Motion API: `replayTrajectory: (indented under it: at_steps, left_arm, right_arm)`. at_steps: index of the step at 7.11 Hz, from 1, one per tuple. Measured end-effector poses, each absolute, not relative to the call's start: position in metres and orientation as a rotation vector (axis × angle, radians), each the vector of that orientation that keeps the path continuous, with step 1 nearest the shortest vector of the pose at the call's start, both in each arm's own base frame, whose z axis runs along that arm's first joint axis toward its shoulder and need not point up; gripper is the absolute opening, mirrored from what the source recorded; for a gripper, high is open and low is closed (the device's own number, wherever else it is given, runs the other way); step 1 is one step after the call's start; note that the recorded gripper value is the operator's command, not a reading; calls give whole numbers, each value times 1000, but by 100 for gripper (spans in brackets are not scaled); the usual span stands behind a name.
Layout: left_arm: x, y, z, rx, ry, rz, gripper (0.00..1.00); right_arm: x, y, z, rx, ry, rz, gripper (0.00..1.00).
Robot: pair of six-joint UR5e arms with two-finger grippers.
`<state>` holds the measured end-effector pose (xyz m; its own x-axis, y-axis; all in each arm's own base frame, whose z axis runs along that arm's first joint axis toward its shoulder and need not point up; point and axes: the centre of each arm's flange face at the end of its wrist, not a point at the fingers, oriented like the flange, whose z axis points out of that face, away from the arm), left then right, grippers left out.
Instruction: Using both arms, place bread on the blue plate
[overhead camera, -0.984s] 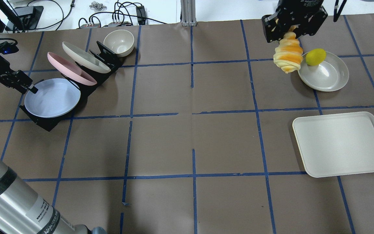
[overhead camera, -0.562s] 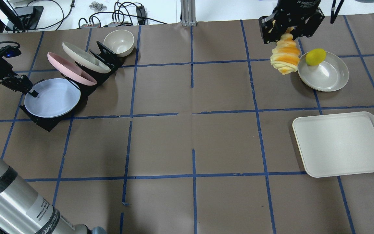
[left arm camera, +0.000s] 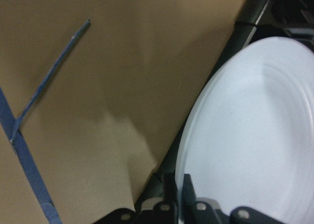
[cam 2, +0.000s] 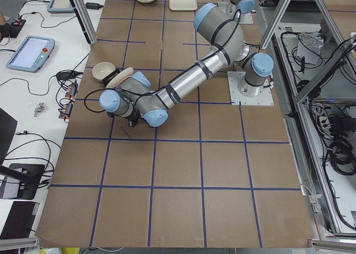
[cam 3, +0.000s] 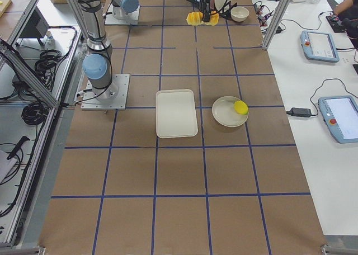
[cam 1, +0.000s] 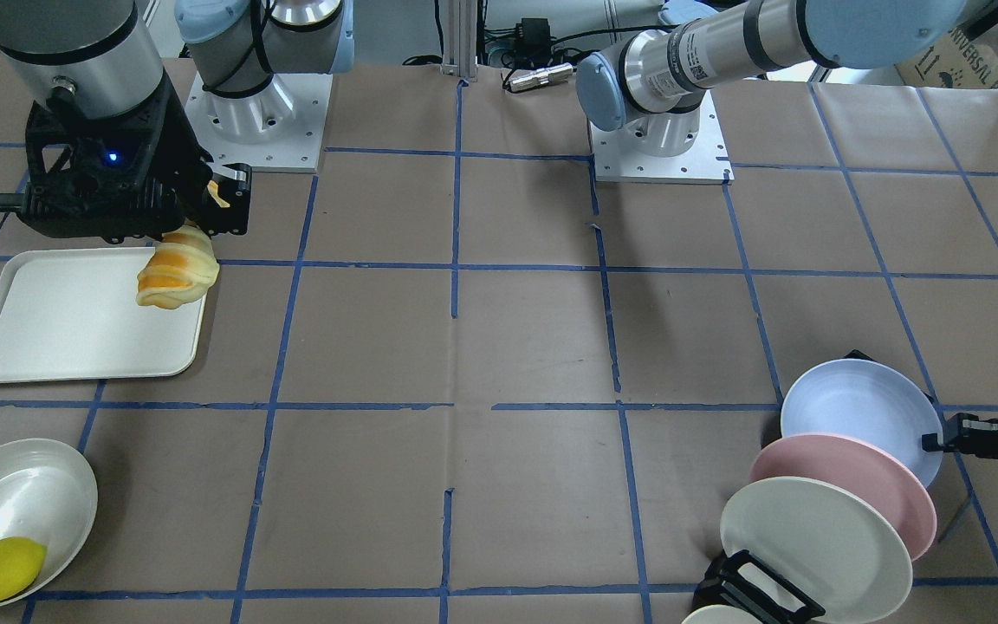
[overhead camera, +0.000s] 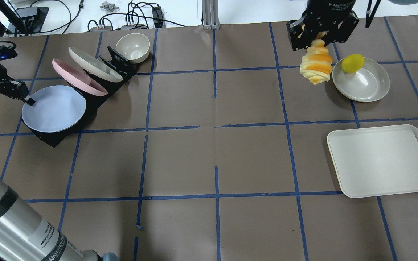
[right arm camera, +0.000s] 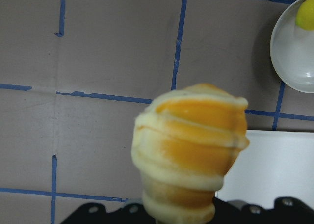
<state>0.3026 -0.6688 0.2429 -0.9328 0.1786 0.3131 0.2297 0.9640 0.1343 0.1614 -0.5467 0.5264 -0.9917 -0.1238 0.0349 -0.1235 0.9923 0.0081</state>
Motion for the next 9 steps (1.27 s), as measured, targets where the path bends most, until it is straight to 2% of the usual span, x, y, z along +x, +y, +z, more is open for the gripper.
replayTrajectory:
  at_steps: [3,6,9]
  left_arm:
    - [288,-657,278,-308,-2801,-261,12]
    - [254,-623,321,-296,-2773,-316,12]
    - [154,-576,358,-194,-2795,-392,12]
  right_arm:
    - [161,-547,525,193,-3098,-14,3]
    - [161,-547,523,195,-3096,-22,3]
    - [161,-547,522,195,-3096,-25,3]
